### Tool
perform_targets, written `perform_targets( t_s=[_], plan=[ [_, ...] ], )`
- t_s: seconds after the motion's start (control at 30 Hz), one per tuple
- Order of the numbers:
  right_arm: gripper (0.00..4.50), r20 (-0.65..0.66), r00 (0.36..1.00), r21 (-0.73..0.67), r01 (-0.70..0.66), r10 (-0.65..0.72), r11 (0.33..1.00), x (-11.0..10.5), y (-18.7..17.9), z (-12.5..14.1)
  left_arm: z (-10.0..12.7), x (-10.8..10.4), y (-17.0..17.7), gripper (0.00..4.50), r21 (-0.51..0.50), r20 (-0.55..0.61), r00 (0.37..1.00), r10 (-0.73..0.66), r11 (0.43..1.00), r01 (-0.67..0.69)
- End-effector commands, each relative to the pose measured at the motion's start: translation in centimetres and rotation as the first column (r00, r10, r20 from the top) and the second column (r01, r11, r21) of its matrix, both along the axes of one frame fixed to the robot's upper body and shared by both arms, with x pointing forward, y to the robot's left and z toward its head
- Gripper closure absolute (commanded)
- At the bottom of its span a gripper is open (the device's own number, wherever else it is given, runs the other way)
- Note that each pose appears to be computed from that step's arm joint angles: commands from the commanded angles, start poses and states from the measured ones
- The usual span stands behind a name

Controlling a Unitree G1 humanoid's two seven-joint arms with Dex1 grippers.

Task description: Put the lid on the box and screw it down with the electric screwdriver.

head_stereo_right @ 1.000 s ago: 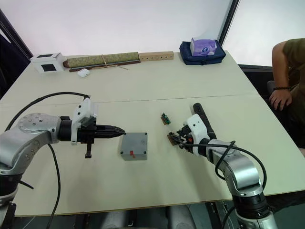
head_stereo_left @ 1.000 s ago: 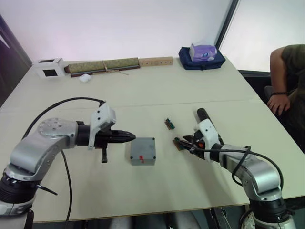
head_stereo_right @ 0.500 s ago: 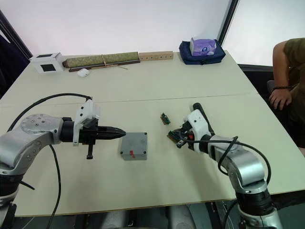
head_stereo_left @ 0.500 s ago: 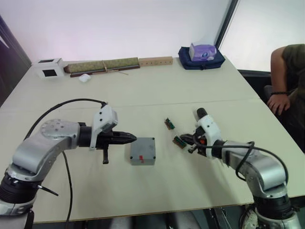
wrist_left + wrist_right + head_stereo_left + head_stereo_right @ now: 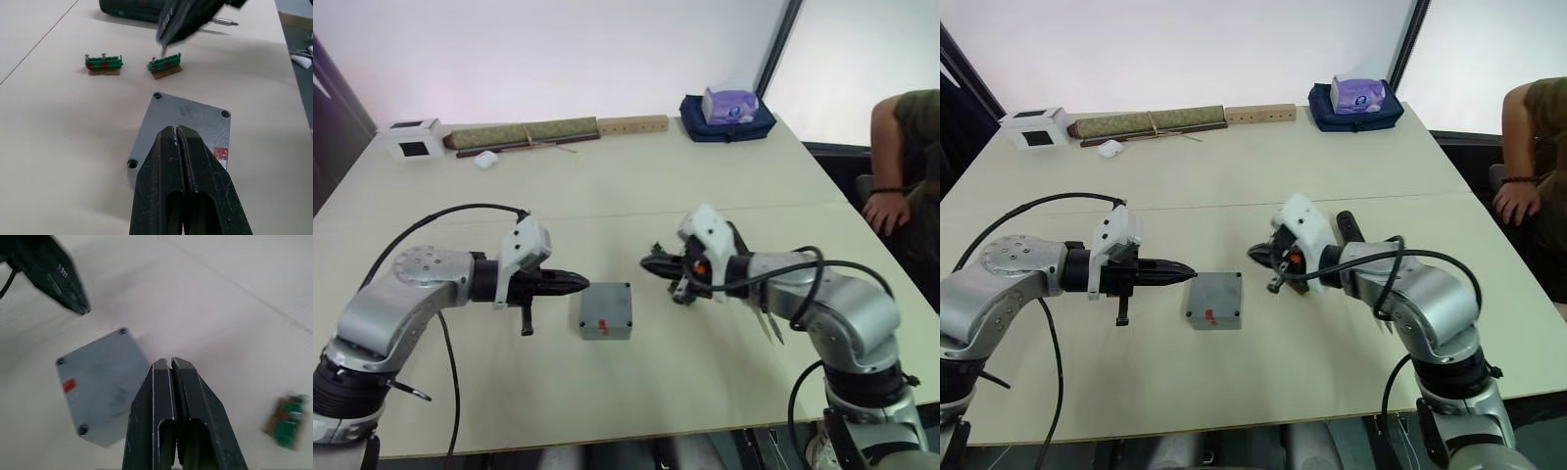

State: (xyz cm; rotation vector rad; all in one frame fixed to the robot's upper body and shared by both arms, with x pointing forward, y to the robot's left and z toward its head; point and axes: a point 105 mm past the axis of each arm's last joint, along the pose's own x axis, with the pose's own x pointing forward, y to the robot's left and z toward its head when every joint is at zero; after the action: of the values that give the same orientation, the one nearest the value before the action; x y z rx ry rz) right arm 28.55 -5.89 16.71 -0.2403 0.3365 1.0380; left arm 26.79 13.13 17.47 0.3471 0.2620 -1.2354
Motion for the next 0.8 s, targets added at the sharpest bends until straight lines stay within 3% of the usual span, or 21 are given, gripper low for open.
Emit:
perform_targets(
  t_s=[0.03, 0.8],
  plan=[
    [4.47, 0.035, 0.999, -0.013, -0.031, 0.031, 0.999, 0.4, 0.7, 0.3, 0.8, -0.2, 0.0, 4.5, 0.003, 0.055, 0.998, 0.002, 1.0, -0.003],
    [4.47, 0.023, 0.995, -0.022, -0.101, 0.101, 0.995, 0.2, 2.0, 0.3, 0.3, -0.5, -0.1, 4.5, -0.005, 0.054, 0.998, 0.027, 1.0, -0.027]
  ],
)
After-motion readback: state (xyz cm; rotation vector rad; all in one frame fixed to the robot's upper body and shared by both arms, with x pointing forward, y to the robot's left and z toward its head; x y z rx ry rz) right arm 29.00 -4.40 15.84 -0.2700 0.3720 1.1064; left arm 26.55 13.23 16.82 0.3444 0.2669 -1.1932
